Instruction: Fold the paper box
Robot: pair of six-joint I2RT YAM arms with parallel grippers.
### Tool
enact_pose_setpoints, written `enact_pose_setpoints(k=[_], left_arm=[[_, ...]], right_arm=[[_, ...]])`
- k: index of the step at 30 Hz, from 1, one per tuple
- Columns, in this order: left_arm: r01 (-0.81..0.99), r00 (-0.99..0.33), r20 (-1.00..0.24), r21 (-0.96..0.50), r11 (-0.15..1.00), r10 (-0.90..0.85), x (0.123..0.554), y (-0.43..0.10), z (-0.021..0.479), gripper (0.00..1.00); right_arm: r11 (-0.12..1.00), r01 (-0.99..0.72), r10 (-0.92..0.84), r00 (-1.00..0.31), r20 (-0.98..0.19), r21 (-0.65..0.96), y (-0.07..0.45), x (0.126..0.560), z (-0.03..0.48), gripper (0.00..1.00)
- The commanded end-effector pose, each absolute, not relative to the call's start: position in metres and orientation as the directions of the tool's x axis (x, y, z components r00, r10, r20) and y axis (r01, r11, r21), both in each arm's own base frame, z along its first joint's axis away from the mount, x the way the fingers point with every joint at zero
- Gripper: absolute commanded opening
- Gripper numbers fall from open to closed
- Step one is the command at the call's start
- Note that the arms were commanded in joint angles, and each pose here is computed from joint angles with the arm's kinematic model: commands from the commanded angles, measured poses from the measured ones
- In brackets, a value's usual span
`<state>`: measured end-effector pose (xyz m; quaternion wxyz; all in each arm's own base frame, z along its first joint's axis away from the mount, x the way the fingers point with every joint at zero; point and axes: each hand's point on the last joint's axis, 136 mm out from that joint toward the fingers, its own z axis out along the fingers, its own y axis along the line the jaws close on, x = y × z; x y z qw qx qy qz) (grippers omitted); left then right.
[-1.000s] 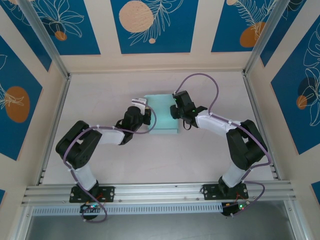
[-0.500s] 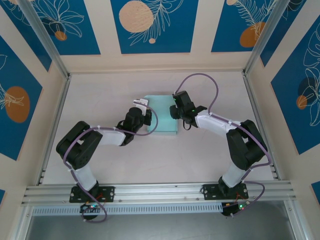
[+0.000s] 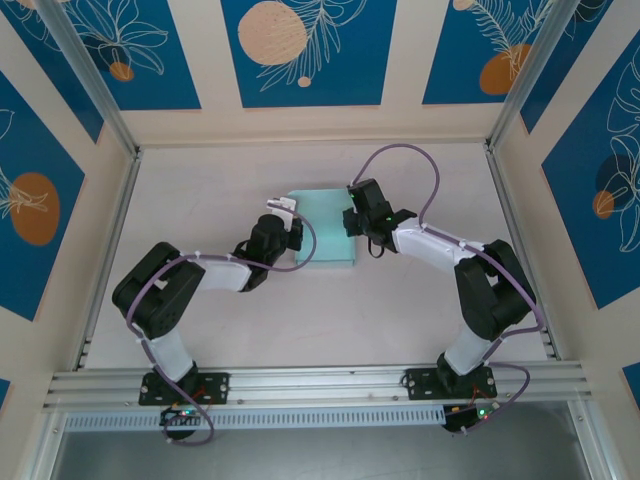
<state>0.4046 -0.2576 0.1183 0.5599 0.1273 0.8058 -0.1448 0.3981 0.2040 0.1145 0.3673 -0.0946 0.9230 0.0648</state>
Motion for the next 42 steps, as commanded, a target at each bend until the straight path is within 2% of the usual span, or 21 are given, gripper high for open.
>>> enact_pose_setpoints(k=[1,12,17,24,32,36,42], left_arm=[[0.360,-0.315,-0.949,-0.117,0.925,0.003,0.407,-0.262,0.134,0.00],[0.253,-0.334,-0.939,-0.174,0.952,-0.083,0.399,-0.253,0.121,0.00],[0.236,-0.343,-0.935,-0.180,0.955,-0.091,0.392,-0.247,0.115,0.00],[0.269,-0.324,-0.942,-0.181,0.946,-0.088,0.381,-0.242,0.114,0.00],[0.315,-0.268,-0.955,-0.211,0.925,-0.127,0.394,-0.260,0.127,0.00],[0.341,-0.237,-0.958,-0.239,0.909,-0.163,0.400,-0.278,0.135,0.00],[0.345,-0.226,-0.965,-0.207,0.915,-0.133,0.383,-0.291,0.123,0.00]], right_arm=[[0.973,-0.216,-0.087,-0.685,-0.723,0.087,0.212,0.399,0.141,0.11],[0.987,-0.148,-0.062,-0.693,-0.718,0.057,0.234,0.385,0.121,0.10],[0.992,-0.126,-0.071,-0.661,-0.747,0.017,0.244,0.379,0.115,0.10],[0.990,-0.129,-0.038,-0.603,-0.797,0.050,0.246,0.369,0.109,0.07],[0.990,-0.123,-0.004,-0.510,-0.860,0.068,0.231,0.386,0.122,0.07],[0.990,-0.104,0.034,-0.504,-0.863,0.099,0.219,0.399,0.120,0.07],[0.992,-0.058,0.064,-0.513,-0.856,0.109,0.208,0.379,0.100,0.06]])
